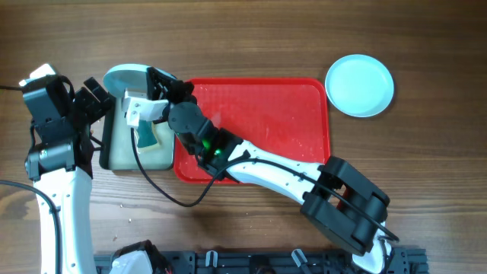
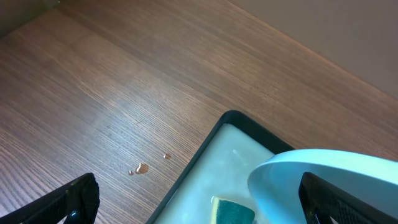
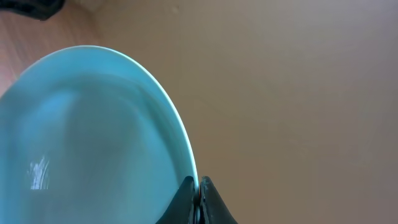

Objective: Clean dirty plates on tray and stack at the side

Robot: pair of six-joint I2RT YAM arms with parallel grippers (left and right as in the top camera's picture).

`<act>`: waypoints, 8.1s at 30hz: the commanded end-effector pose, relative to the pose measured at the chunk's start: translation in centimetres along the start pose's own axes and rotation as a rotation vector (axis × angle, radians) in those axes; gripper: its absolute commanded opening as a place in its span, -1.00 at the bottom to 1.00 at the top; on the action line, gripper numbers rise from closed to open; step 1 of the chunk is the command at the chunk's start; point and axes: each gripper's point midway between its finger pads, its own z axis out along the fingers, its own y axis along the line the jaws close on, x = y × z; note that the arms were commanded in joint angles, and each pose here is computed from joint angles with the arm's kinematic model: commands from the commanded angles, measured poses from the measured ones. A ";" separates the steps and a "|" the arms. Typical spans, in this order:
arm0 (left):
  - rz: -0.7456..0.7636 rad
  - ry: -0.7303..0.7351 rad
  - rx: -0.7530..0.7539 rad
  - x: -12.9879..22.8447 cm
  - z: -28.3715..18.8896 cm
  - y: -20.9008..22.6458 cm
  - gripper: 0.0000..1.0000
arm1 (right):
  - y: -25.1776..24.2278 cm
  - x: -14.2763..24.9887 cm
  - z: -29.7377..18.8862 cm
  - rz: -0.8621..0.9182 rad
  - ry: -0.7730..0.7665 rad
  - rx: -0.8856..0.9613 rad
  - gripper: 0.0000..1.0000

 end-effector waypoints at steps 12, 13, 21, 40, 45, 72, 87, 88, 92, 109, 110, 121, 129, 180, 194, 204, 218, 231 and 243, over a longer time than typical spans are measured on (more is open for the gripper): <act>-0.020 -0.022 -0.012 -0.9 -0.3 0.3 1.00 | 1.8 8.6 0.7 0.833 0.295 -0.121 -0.91; -0.020 -0.022 -0.012 -0.8 -0.3 0.3 1.00 | 1.6 8.9 0.5 0.856 0.316 -0.128 -0.91; -0.020 -0.022 -0.012 -0.9 -0.3 0.3 1.00 | -2.4 9.2 -2.0 1.140 0.364 -0.297 -0.91; -0.020 -0.022 -0.012 -0.9 -0.3 0.3 1.00 | -10.8 33.1 -15.1 1.424 1.043 -0.167 -0.91; -0.020 -0.022 -0.012 -0.9 -0.3 0.3 1.00 | -15.8 41.0 -19.7 1.536 1.110 0.066 -0.92; -0.020 -0.022 -0.012 -0.9 -0.3 0.3 1.00 | -12.9 52.5 -27.4 1.720 1.156 0.465 -0.92; -0.020 -0.022 -0.012 -0.9 -0.3 0.3 1.00 | -11.9 51.4 -26.4 1.618 1.159 0.325 0.32; -0.020 -0.022 -0.012 -0.9 -0.3 0.3 1.00 | -11.5 50.4 -25.4 1.593 1.104 0.204 0.49; -0.020 -0.022 -0.012 -0.9 -0.3 0.3 1.00 | -10.1 48.2 -23.3 1.380 1.062 0.001 0.75; -0.020 -0.022 -0.012 -0.8 -0.3 0.3 1.00 | -8.4 46.0 -21.0 1.254 1.054 -0.077 0.99; -0.020 -0.022 -0.012 -0.9 -0.3 0.3 1.00 | -8.4 46.0 -21.0 1.254 1.054 -0.077 0.99; -0.020 -0.022 -0.012 -0.9 -0.3 0.3 1.00 | -8.4 46.0 -21.0 1.254 1.054 -0.077 1.00; -0.020 -0.022 -0.012 -0.9 -0.3 0.3 1.00 | -13.6 42.6 -20.7 1.207 0.925 0.005 0.99; -0.020 -0.022 -0.012 -0.9 -0.3 0.3 1.00 | -18.5 20.0 -37.0 0.766 -0.165 0.494 0.99; -0.020 -0.022 -0.012 -0.9 -0.3 0.3 1.00 | -10.6 27.3 -34.6 0.977 0.114 0.355 0.99; -0.020 -0.022 -0.012 -0.9 -0.3 0.3 1.00 | -10.6 27.3 -34.6 0.954 0.118 0.353 0.99; -0.019 -0.022 -0.012 -0.9 -0.3 0.3 1.00 | -10.6 27.3 -34.6 0.954 0.118 0.353 1.00; 0.069 -0.243 0.281 -2.3 -12.1 -6.6 1.00 | -10.6 27.4 -34.6 0.954 0.119 0.352 0.99; 0.034 -0.369 0.330 0.6 -21.7 -1.6 1.00 | -10.6 27.4 -34.6 0.954 0.119 0.352 0.99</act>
